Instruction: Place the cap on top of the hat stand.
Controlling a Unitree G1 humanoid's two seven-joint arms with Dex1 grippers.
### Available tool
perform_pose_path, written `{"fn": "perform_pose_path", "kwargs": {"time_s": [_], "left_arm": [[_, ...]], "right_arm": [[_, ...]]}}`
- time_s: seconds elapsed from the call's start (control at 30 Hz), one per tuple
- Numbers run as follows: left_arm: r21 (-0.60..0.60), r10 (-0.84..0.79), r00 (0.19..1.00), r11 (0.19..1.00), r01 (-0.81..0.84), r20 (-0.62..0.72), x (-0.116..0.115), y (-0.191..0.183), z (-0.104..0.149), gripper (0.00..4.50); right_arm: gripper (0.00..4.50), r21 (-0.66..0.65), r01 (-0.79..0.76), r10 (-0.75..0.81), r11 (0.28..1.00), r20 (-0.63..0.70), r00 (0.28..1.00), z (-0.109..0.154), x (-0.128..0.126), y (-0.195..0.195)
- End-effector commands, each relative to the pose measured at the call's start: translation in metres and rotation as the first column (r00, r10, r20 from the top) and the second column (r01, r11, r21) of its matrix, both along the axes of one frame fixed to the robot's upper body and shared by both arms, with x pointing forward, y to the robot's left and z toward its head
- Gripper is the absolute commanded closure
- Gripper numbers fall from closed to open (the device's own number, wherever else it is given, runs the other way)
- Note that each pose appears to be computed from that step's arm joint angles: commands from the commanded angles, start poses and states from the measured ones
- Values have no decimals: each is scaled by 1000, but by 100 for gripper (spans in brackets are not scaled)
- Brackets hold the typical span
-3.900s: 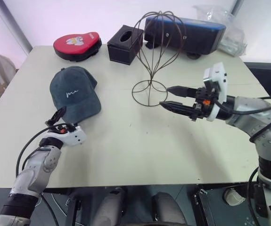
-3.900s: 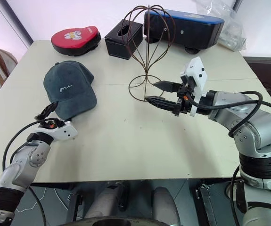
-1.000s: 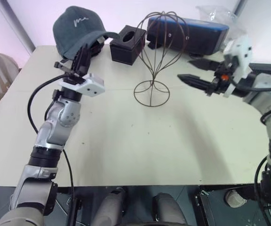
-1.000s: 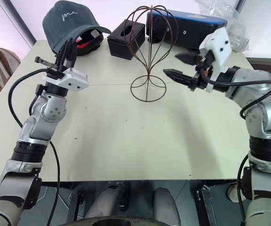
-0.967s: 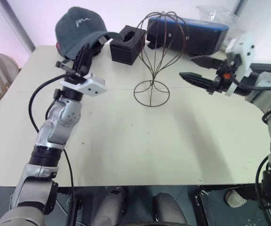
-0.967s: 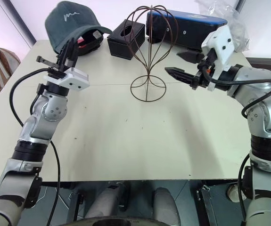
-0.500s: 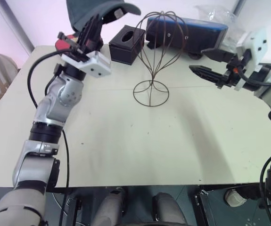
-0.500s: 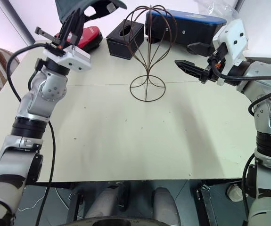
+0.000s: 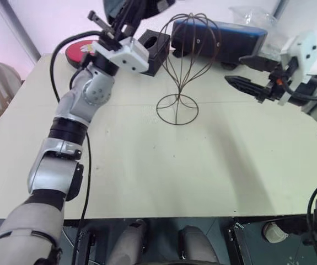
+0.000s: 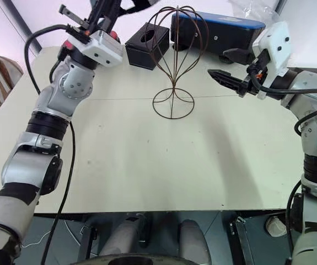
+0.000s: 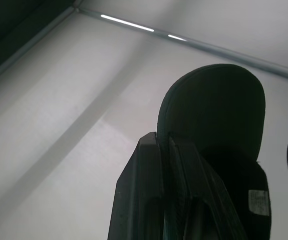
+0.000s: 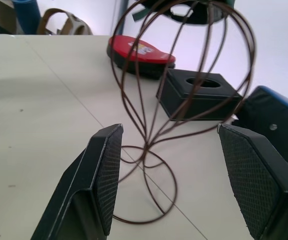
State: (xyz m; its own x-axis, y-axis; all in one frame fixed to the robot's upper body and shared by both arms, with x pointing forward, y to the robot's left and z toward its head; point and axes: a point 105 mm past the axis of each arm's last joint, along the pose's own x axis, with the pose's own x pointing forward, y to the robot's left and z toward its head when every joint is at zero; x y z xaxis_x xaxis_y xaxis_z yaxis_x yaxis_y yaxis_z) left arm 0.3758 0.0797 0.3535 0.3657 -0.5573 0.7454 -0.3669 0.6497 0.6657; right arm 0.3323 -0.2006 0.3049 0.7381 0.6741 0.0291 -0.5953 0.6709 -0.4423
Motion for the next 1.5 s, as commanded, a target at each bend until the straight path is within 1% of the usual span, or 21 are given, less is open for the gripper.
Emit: {"fn": "perform_pose_path", "kwargs": {"time_s": [0.03,0.2,0.53,0.63,0.77,0.93,1.07,1.3,1.5], "left_arm": [[-17,-80,995,997,81,54,-11,-12,17,424],[10,-147,987,989,147,67,-16,-29,18,424],[57,-249,964,968,244,96,-25,-54,24,424],[69,-283,955,958,278,91,-28,-62,21,424],[75,-304,949,951,298,79,-30,-65,15,424],[94,-335,940,940,329,64,-33,-69,5,424],[104,-347,937,935,340,53,-35,-71,-2,424],[119,-342,939,934,336,35,-36,-65,-14,424],[160,-335,942,930,332,-8,-39,-56,-37,424]], "right_arm": [[143,-19,28,-26,999,77,997,21,-11,-13],[143,-33,56,-53,998,83,995,24,-15,-22],[143,-25,74,-72,997,75,995,19,-20,-24],[143,-8,72,-71,997,59,996,24,-26,-30],[143,-27,31,-30,999,20,999,28,-39,-34],[143,-20,41,-41,999,18,999,40,-48,-47],[143,-22,54,-53,998,26,998,41,-48,-50],[143,-17,59,-59,998,19,998,34,-45,-48],[143,-19,64,-64,998,14,998,30,-42,-48]]}}
